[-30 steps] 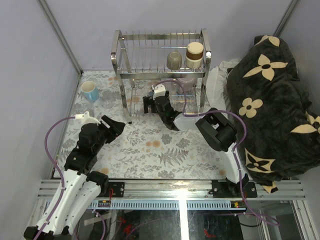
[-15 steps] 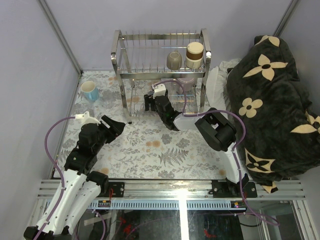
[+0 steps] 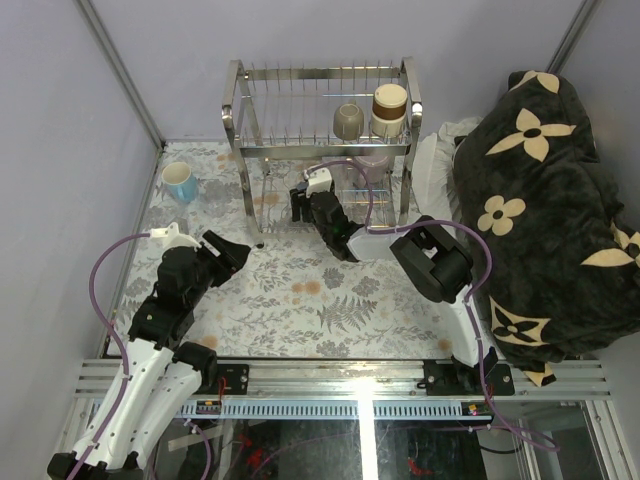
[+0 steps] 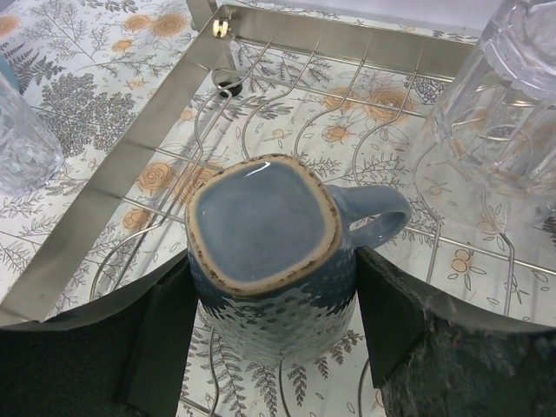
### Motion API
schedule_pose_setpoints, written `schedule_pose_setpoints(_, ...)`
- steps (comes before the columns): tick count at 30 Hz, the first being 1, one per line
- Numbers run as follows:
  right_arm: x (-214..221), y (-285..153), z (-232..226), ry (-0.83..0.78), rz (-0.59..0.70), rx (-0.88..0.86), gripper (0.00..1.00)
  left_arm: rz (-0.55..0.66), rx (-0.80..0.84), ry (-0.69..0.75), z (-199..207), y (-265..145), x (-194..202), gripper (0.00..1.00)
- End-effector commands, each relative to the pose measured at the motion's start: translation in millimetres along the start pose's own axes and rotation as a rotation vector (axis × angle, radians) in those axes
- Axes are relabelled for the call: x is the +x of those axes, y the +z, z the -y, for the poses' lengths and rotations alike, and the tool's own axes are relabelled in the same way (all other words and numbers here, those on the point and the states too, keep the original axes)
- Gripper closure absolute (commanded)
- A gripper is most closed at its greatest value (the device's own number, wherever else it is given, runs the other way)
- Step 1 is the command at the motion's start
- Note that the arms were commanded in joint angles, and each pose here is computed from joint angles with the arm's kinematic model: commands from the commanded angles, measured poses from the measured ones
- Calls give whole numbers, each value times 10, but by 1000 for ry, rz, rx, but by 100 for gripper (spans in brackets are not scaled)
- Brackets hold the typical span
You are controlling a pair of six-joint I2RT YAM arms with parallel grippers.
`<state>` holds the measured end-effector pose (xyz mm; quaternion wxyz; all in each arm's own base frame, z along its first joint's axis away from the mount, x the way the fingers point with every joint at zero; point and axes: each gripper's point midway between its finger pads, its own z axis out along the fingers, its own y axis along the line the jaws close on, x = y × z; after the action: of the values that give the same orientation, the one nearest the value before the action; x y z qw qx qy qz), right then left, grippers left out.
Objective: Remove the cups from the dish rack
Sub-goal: Unload the cup from the dish rack.
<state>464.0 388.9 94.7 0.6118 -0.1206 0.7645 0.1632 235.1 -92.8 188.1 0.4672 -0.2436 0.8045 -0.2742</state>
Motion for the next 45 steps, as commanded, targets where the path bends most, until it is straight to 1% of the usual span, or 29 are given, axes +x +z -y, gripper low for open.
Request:
schedule_pose_setpoints(1, -544, -118, -25, 26, 121, -5, 100, 12, 35, 10, 64, 10, -17, 34)
schedule_pose_setpoints(13, -984, -490, -144, -21, 219, -33, 100, 13, 31, 11, 62, 14, -24, 34)
schedule_pose_setpoints(21, -1141, -787, -202, -50, 272, -26, 100, 17, 24, 14, 62, 4, -43, 34)
schedule_pose_setpoints(25, -1243, -1054, -223, -12, 301, -41, 100, 18, 27, 16, 77, -5, -56, 34)
schedule_pose_setpoints(28, -1364, -1320, -203, 87, 327, -86, 100, 16, 55, 18, 140, -22, -64, 34)
schedule_pose_setpoints(34, -1636, -1939, -219, 300, 378, -240, 100, 6, 172, -8, 349, -83, -48, 33)
schedule_pose_setpoints(38, -1784, -2332, -216, 440, 409, -342, 100, -60, 327, -76, 592, -106, 92, 32)
schedule_pose_setpoints(42, -1854, -2634, -203, 515, 419, -421, 100, -106, 509, -136, 868, -193, 159, 32)
schedule_pose_setpoints(45, -1907, -2847, -209, 557, 432, -484, 100, -119, 649, -152, 1075, -323, 151, 32)
